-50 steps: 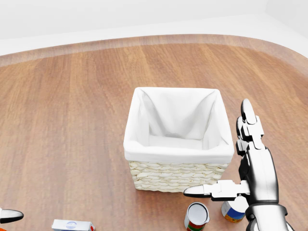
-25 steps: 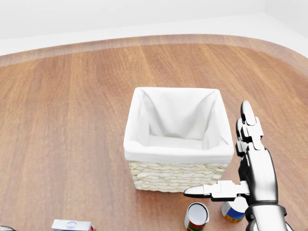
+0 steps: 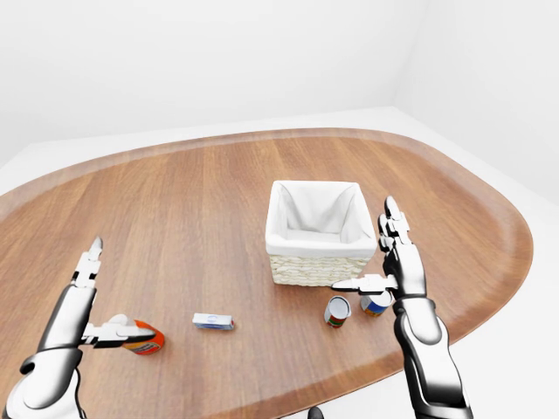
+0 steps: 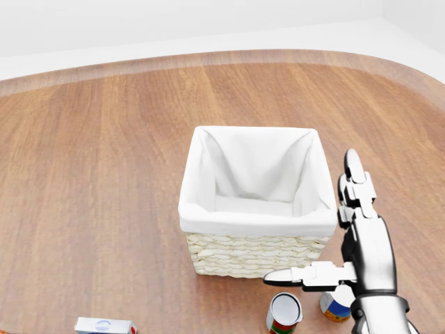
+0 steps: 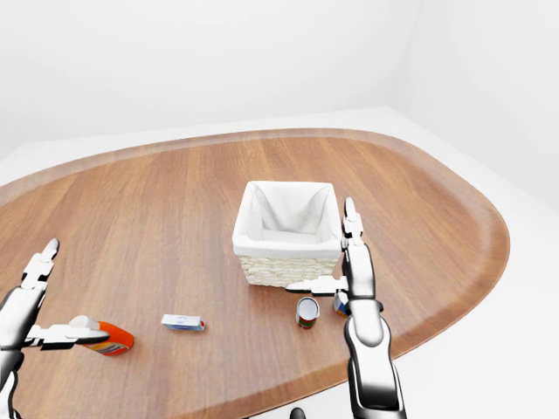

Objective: Pick up the ketchup, and put it in the basket.

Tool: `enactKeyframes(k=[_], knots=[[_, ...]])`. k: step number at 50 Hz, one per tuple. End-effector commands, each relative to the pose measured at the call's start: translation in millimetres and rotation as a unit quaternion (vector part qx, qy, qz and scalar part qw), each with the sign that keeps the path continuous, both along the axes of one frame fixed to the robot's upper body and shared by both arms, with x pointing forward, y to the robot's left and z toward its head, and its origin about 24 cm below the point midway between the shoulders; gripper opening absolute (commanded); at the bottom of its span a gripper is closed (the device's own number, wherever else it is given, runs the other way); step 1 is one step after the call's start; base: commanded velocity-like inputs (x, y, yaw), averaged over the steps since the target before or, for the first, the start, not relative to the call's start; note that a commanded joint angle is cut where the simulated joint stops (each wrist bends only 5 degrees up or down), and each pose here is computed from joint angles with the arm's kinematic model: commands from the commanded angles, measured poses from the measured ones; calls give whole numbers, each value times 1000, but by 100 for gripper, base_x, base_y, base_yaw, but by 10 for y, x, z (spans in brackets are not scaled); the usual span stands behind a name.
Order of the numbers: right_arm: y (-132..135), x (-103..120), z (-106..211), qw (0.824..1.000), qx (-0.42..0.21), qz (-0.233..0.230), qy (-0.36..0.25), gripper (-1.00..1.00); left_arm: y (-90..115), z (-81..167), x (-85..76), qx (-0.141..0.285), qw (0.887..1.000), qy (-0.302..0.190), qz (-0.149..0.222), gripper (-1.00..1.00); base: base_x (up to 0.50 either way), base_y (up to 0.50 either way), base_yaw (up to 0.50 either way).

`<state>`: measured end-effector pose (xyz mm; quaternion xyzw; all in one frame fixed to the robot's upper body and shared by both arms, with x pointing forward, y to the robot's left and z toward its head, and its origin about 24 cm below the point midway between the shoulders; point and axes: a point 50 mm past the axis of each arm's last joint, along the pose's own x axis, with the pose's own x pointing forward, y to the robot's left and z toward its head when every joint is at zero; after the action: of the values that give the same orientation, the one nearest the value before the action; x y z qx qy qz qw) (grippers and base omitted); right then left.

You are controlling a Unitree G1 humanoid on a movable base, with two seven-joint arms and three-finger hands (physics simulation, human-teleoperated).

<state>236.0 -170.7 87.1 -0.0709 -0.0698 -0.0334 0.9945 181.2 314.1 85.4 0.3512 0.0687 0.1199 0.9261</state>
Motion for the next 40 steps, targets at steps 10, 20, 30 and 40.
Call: enactKeyframes(k=[10, 20, 30, 40], knots=[[-8, -1, -13, 1000, 2, -3, 2, 100, 48, -220, -42, 13, 999, 47, 5, 100, 0, 0, 0], [-4, 2, -13, 1000, 3, -3, 2, 100, 58, -345, -40, 11, 997, 71, 11, 100, 0, 0, 0], [-17, -4, 20, 1000, 3, -7, -5, 100, 143, -435, -14, 20, 995, 90, 27, 100, 0, 0, 0], [-29, -9, -2, 1000, 5, -10, -1, 100, 195, -472, -32, 21, 994, 98, 36, 100, 0, 0, 0]])
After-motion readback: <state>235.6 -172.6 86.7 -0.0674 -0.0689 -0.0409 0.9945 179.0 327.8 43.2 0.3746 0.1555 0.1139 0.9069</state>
